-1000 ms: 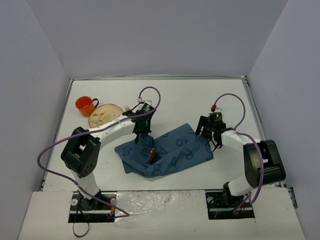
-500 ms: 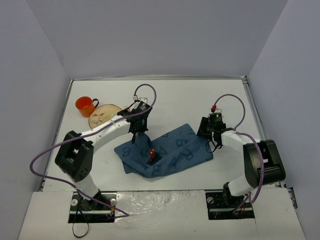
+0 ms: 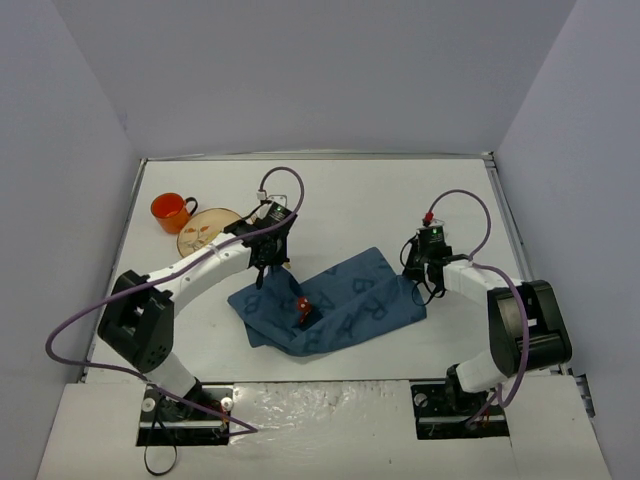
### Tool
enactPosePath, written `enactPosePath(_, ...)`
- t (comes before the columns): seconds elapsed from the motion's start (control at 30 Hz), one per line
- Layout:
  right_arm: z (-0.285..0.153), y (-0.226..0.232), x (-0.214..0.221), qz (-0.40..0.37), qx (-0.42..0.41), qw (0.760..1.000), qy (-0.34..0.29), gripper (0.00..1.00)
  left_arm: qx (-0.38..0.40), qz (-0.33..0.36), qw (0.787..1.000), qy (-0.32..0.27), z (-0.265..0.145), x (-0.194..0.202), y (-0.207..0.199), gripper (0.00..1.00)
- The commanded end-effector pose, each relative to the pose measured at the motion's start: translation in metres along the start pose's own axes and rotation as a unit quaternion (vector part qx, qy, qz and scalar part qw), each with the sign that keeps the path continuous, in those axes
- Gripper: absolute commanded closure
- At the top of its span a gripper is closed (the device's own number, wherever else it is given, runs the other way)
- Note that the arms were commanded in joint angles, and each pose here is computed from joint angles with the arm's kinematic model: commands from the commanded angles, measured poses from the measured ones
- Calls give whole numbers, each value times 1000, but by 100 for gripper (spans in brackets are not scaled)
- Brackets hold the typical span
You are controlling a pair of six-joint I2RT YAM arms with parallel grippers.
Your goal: Set the dinner table for one person
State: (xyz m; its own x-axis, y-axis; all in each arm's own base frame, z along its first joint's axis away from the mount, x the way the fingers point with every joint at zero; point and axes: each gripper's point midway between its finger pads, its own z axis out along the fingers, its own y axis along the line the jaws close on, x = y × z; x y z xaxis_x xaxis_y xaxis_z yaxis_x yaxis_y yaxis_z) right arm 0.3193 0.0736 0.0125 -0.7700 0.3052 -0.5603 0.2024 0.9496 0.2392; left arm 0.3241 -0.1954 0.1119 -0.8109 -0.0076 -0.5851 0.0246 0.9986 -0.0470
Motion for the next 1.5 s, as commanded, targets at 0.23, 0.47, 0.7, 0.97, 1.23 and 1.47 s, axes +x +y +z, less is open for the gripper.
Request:
enactPosePath(0.23,-128,38,-158,26,-35,969,-244,100,-26,-53,991,-124,-106,-58,58,100)
enactPosePath(0.47,-202,32,-217,36,-16,937,-347,100,-57,-95,975,-191,-166,-70,104,100)
enactPosePath(0.7,-269,20,-262,54,3,905,-423,100,-48,-126,953,-271,-236,-79,132,100)
enactPosePath(0.97,-367,12,-295,69,14,851,-521,100,11,-103,937,-333,-300,-82,138,100)
enactPosePath(1.23,-455,-9,-288,79,42,802,-591,100,187,7,920,-344,-331,-73,81,100)
enactPosePath(1.47,-491,-32,-264,99,72,781,-612,100,312,47,881,-352,-359,-60,42,100)
